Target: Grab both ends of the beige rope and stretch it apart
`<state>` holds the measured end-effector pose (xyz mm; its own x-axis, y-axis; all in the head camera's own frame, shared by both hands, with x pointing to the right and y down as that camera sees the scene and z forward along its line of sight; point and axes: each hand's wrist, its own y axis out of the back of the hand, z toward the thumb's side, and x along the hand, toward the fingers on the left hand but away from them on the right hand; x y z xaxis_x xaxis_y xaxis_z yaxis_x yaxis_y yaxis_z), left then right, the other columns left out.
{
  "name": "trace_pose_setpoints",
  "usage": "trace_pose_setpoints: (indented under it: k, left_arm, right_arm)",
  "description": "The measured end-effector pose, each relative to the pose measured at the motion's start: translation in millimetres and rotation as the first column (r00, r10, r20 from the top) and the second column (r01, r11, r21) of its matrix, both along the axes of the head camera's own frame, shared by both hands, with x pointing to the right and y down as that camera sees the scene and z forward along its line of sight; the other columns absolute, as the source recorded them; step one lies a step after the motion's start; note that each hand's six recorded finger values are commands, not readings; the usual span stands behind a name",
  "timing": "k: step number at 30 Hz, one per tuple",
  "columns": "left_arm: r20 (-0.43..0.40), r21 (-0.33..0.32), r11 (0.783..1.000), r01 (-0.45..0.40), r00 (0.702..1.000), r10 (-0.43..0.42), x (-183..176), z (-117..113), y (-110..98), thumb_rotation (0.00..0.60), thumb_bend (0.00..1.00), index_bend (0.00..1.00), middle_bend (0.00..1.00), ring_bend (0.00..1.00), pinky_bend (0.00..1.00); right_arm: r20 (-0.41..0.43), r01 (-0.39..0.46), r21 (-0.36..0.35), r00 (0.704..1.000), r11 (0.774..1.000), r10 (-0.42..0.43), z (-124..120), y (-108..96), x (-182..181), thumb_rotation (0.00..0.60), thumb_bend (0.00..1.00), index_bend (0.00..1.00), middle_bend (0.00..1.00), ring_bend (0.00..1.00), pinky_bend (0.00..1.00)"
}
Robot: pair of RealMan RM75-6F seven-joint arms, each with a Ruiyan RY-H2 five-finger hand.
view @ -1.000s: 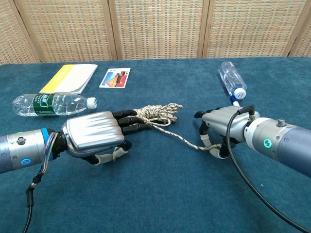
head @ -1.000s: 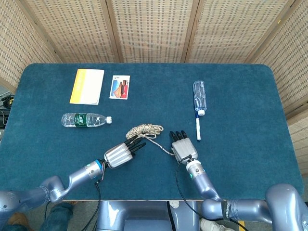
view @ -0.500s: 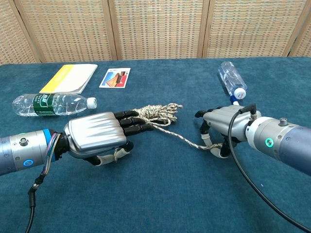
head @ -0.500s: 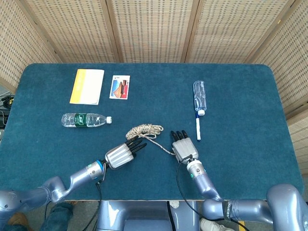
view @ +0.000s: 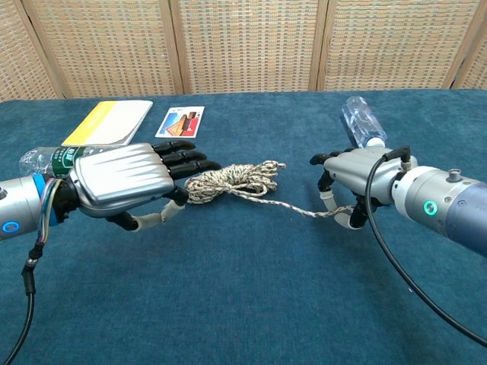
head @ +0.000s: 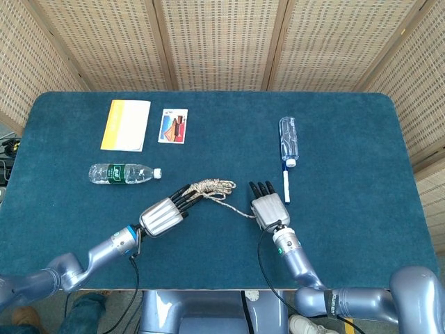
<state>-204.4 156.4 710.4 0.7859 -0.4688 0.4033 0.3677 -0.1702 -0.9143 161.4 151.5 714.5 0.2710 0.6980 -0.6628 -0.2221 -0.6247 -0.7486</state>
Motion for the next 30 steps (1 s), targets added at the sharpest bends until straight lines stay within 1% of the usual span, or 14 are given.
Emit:
trace_pose_setpoints:
  k: [7,11,14,18,21,26,30]
  left_arm:
    - [0.037,0.048,0.997,0.061,0.997,-0.062,-38.9,-11.9,-22.3,0.600,0.50,0.74,0.00,0.00,0.00]
    - [0.069,0.097,0.989,0.115,0.990,-0.122,-73.7,-22.1,-40.2,0.600,0.50,0.74,0.00,0.00,0.00]
    - [0.076,0.109,0.983,0.148,0.985,-0.157,-90.0,-25.1,-46.2,0.600,0.50,0.74,0.00,0.00,0.00]
    - [0.090,0.121,0.977,0.173,0.979,-0.184,-106.3,-26.6,-49.8,0.600,0.50,0.74,0.00,0.00,0.00]
    - [0.101,0.134,0.973,0.188,0.974,-0.202,-121.2,-30.0,-52.0,0.600,0.50,0.74,0.00,0.00,0.00]
    - [0.118,0.144,0.966,0.213,0.966,-0.230,-142.5,-33.6,-53.7,0.600,0.50,0.74,0.00,0.00,0.00]
    - [0.119,0.142,0.962,0.232,0.961,-0.249,-152.8,-34.7,-52.5,0.600,0.50,0.74,0.00,0.00,0.00]
  right_arm:
    - [-0.028,-0.027,0.054,0.999,0.998,0.028,-6.9,-11.7,22.1,0.600,0.46,0.69,0.00,0.00,0.00]
    - [-0.063,-0.061,0.089,0.996,0.994,0.067,-11.9,-20.0,45.8,0.600,0.46,0.69,0.00,0.00,0.00]
    - [-0.090,-0.079,0.107,0.992,0.991,0.089,-13.5,-23.2,63.2,0.600,0.46,0.69,0.00,0.00,0.00]
    - [-0.118,-0.079,0.126,0.989,0.989,0.094,-15.0,-24.9,76.8,0.600,0.46,0.69,0.00,0.00,0.00]
    - [-0.154,-0.082,0.148,0.983,0.986,0.104,-16.8,-27.6,94.9,0.600,0.46,0.69,0.00,0.00,0.00]
    - [-0.178,-0.111,0.164,0.974,0.980,0.140,-20.2,-30.9,119.0,0.600,0.46,0.69,0.00,0.00,0.00]
    - [-0.192,-0.126,0.168,0.969,0.978,0.157,-22.3,-31.1,133.3,0.600,0.46,0.69,0.00,0.00,0.00]
